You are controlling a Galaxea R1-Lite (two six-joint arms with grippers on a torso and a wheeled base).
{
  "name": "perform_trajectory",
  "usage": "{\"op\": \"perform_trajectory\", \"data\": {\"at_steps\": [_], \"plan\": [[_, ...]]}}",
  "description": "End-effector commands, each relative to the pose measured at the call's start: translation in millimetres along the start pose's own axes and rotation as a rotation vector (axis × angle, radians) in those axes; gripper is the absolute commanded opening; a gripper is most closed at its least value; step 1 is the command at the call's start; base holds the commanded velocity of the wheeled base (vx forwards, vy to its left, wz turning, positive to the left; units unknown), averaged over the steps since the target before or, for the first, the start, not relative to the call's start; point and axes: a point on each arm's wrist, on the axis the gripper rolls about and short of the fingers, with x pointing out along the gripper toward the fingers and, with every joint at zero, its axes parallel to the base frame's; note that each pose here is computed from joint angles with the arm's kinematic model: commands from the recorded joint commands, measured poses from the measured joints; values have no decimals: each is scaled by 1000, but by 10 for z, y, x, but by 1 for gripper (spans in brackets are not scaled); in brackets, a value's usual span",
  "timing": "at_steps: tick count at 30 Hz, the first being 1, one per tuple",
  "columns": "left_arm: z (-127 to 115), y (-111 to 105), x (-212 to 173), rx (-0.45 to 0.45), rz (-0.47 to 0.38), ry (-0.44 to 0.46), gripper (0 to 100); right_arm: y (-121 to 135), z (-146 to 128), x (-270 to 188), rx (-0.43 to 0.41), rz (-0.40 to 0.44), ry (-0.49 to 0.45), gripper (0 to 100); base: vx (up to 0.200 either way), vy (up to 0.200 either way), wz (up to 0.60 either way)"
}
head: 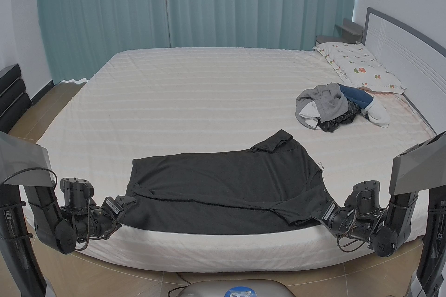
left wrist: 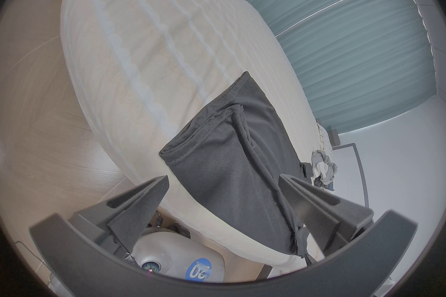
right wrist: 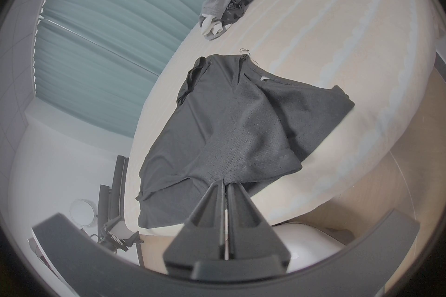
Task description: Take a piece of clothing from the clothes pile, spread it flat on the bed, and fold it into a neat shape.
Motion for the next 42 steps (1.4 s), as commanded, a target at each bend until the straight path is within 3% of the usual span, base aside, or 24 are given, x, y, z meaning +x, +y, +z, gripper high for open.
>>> {"op": "perform_trajectory", "data": {"at_steps": [1,7,15,22,32,33,42], "plan": [[-1,2,3,0,1,1,100,-44,-37,18,-18,-19,15,100,0,0,0],[-1,2,3,0,1,1,100,-1,13,-60,-65,2,-19,100,0,0,0],[-1,2,3,1,1,0,100,-109,337,-23,-22,2,-125,100,0,0,0],[-1,2,3,0,1,0,100,-322,417,184,5,-15,-98,100,0,0,0],[-1,2,3,1,1,0,100,-351,360,272,-19,31,-39,100,0,0,0],[-1,2,3,0,1,0,100,-371,360,289,-44,27,-37,0,0,0,0],[-1,2,3,0,1,0,100,-424,430,274,-43,18,-61,0,0,0,0]]}}
